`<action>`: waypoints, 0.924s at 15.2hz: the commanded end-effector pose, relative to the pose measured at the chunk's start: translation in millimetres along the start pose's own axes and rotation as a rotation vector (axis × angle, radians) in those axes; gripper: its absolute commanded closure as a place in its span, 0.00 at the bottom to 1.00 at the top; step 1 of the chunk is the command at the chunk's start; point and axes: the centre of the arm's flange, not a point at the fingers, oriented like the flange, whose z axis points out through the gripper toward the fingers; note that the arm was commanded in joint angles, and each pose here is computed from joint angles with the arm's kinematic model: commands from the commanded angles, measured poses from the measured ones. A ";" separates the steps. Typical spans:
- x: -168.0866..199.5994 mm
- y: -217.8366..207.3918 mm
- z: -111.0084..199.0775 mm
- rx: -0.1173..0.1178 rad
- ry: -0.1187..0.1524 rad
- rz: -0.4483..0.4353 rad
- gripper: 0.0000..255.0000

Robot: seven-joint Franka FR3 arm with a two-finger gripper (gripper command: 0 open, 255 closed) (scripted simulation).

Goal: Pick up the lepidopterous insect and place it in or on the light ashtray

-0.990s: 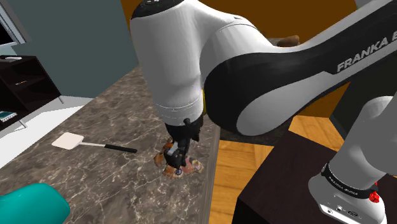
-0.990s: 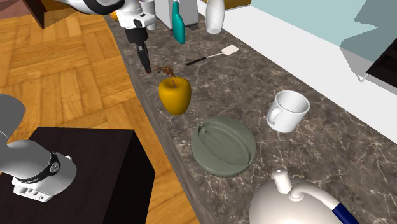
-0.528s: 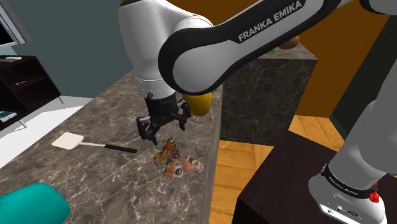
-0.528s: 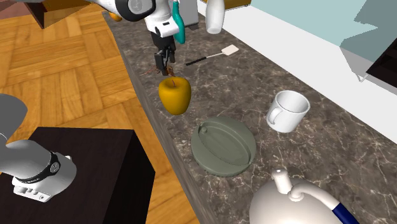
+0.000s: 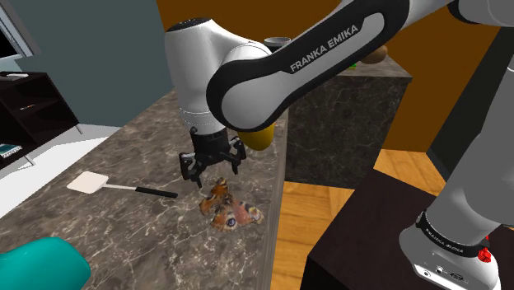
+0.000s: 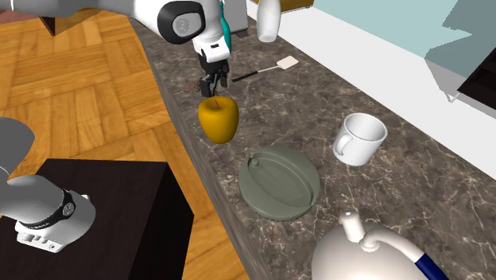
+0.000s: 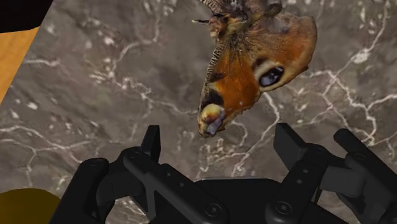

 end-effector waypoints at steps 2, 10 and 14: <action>0.3 0.1 9.5 0.001 0.000 0.000 0.00; 0.4 0.1 9.4 0.000 0.000 0.001 1.00; 0.7 -0.8 8.3 0.001 0.000 0.001 1.00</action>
